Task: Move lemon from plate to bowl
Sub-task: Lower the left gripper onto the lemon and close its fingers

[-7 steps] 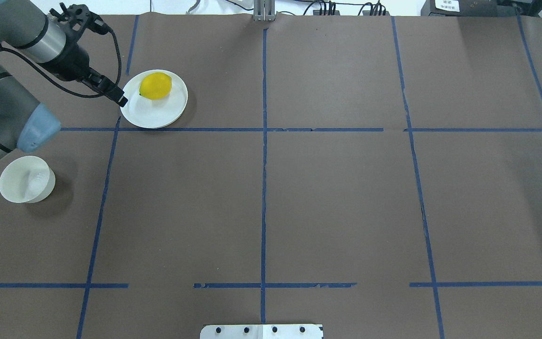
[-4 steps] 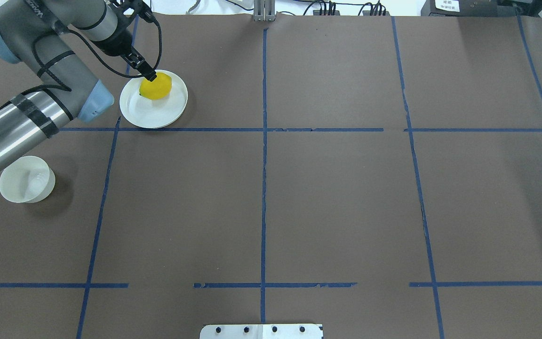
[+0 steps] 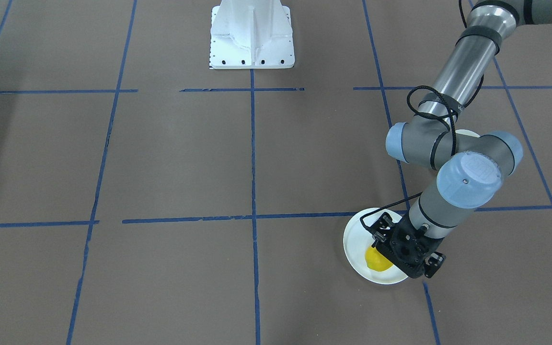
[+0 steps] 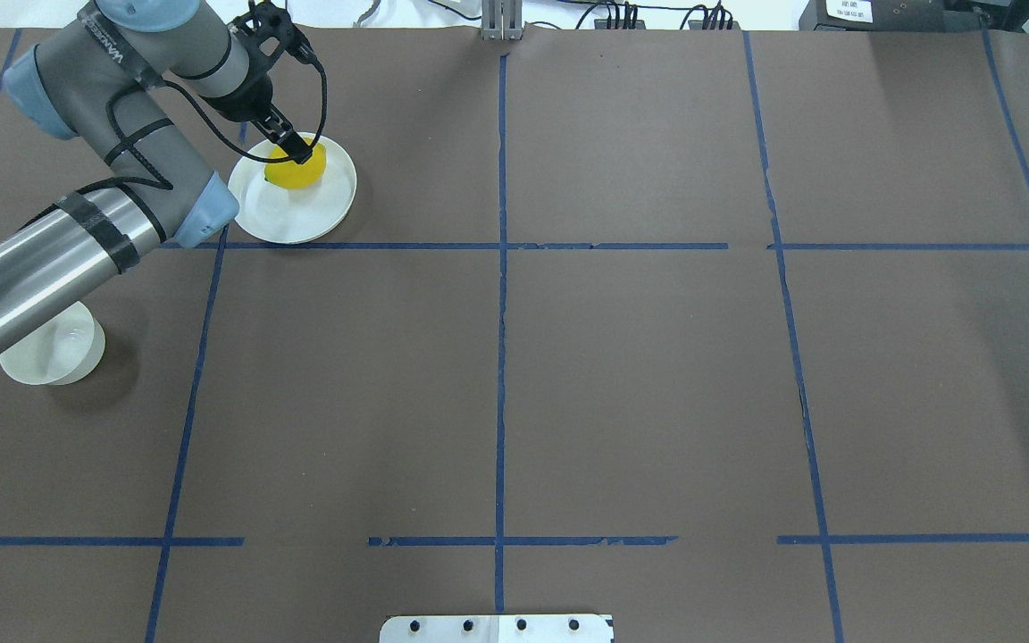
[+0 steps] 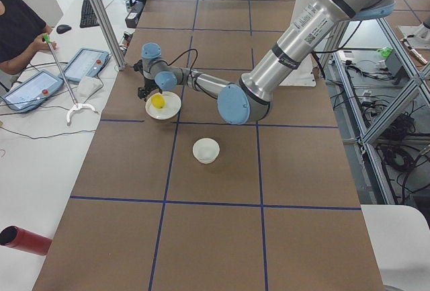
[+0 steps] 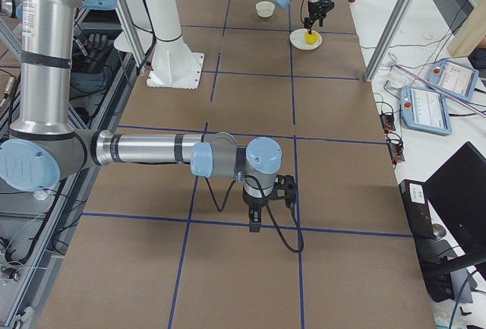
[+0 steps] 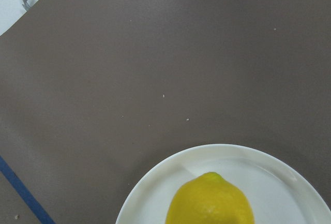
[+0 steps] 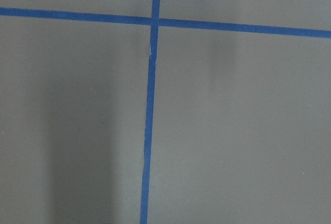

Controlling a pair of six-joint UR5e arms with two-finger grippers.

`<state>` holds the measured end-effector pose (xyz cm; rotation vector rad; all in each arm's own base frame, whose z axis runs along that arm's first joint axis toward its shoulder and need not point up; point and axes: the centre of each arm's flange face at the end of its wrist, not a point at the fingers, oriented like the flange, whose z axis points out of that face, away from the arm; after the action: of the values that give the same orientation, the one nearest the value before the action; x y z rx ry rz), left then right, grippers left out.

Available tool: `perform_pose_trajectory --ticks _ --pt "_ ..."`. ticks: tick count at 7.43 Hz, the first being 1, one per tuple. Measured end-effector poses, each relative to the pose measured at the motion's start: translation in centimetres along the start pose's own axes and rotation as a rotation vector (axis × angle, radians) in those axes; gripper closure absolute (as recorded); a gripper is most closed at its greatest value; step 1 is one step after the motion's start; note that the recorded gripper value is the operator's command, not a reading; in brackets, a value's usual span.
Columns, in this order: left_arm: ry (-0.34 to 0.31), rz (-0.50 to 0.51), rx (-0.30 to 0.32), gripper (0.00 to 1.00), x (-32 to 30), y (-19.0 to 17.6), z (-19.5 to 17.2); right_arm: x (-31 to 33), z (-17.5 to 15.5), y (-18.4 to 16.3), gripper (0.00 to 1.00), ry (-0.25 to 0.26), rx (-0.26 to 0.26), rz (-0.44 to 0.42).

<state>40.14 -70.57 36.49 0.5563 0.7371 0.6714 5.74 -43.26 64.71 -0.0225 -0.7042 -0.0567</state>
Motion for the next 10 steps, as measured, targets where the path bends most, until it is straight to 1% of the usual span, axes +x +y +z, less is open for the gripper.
perform_pose_trajectory --ticks 3,5,6,7,8,9,10 --pt "0.017 -0.006 -0.021 0.01 1.6 1.0 1.7 0.0 0.0 0.0 0.0 0.0 0.0 0.0" --pt "0.025 -0.011 -0.022 0.01 2.3 1.2 2.3 0.0 0.0 0.0 0.0 0.0 0.0 0.0" --pt "0.027 -0.006 -0.016 0.02 2.5 1.3 2.4 0.0 0.0 0.0 0.0 0.0 0.0 0.0" --pt "0.03 -0.003 -0.015 0.06 2.7 1.5 2.8 0.0 0.0 0.0 0.0 0.0 0.0 0.0" --pt "0.031 0.0 -0.017 0.06 2.8 1.7 3.1 0.0 0.0 0.0 0.0 0.0 0.0 0.0" --pt "0.032 0.003 -0.017 0.13 2.9 1.9 3.5 0.0 0.0 0.0 0.0 0.0 0.0 0.0" --pt "0.033 0.004 -0.016 0.26 2.9 2.0 3.8 0.0 0.0 0.0 0.0 0.0 0.0 0.0"
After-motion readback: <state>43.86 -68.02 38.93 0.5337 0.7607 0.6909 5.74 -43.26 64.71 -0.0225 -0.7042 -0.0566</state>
